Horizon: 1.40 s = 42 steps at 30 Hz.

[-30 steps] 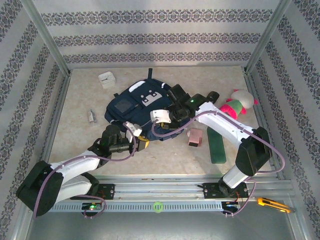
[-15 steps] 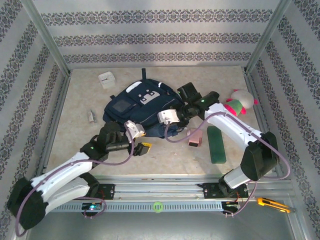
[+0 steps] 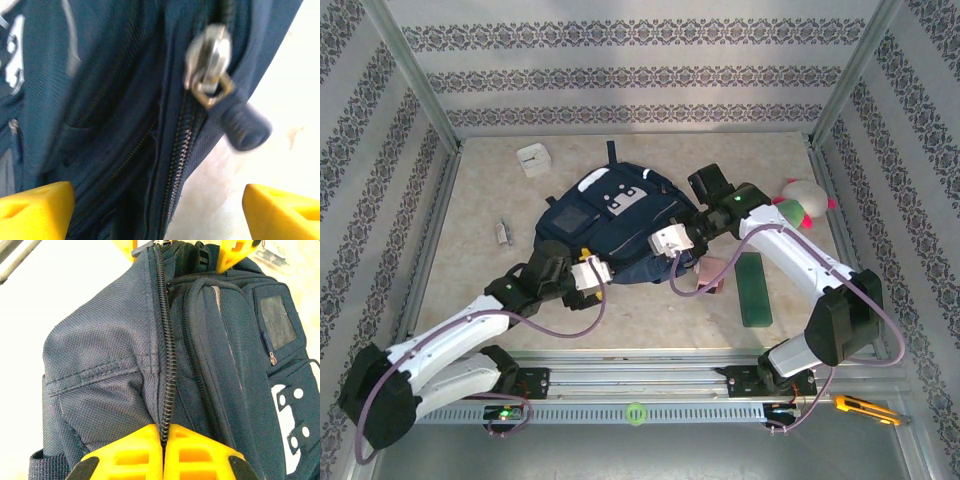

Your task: Pack the student bag

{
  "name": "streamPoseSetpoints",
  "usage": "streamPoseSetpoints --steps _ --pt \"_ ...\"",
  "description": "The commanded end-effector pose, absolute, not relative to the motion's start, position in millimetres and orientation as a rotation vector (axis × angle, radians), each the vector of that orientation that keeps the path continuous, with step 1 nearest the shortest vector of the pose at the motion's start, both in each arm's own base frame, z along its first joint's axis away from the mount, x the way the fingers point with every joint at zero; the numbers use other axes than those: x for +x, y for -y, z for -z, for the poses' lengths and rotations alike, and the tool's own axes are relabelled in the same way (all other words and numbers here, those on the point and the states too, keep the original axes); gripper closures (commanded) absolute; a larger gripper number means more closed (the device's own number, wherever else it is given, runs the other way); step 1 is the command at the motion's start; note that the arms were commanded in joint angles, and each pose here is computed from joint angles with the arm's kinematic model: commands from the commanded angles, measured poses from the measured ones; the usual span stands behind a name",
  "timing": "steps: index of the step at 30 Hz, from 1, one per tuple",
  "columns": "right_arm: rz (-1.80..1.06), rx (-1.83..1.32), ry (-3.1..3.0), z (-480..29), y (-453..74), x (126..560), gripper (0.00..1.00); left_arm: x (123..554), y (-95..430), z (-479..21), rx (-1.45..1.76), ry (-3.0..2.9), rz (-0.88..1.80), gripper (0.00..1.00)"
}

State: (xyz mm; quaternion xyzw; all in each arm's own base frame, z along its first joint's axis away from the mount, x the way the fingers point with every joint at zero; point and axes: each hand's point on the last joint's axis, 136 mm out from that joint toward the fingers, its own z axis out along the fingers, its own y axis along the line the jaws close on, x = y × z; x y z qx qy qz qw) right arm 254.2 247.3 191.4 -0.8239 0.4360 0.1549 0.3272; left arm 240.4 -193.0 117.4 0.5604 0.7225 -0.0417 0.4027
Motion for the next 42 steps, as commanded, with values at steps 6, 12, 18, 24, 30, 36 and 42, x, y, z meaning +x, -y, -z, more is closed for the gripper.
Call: streamPoseSetpoints --steps 6,12,18,24,30,36,42 --pt "-0.492 -2.048 -1.048 -223.4 -247.8 246.4 1.0 255.3 210.1 -123.5 1.436 -1.714 0.09 0.43" --pt "-0.493 -1.953 -1.182 -222.3 -235.8 262.4 1.0 247.1 215.2 -131.4 1.388 -1.702 0.194 1.0" --pt "-0.474 -1.783 -1.529 -190.2 -212.8 275.2 0.88 232.4 239.1 -143.3 1.229 -1.71 0.503 1.0" --pt "-0.504 -1.535 -1.784 -177.8 -203.9 263.5 0.61 231.3 250.4 -140.3 1.07 -1.748 0.687 1.0" --pt "-0.5 -1.033 -2.096 -218.2 -196.1 260.2 0.43 230.2 251.7 -139.3 1.046 -1.758 0.719 1.0" --pt "-0.828 -0.556 -2.312 -238.3 -229.3 215.0 0.44 228.3 254.9 -134.6 1.05 -1.773 0.754 1.0" --pt "-1.114 -0.103 -2.382 -231.4 -269.6 186.4 0.51 229.0 257.9 -134.8 1.048 -1.779 0.775 1.0"
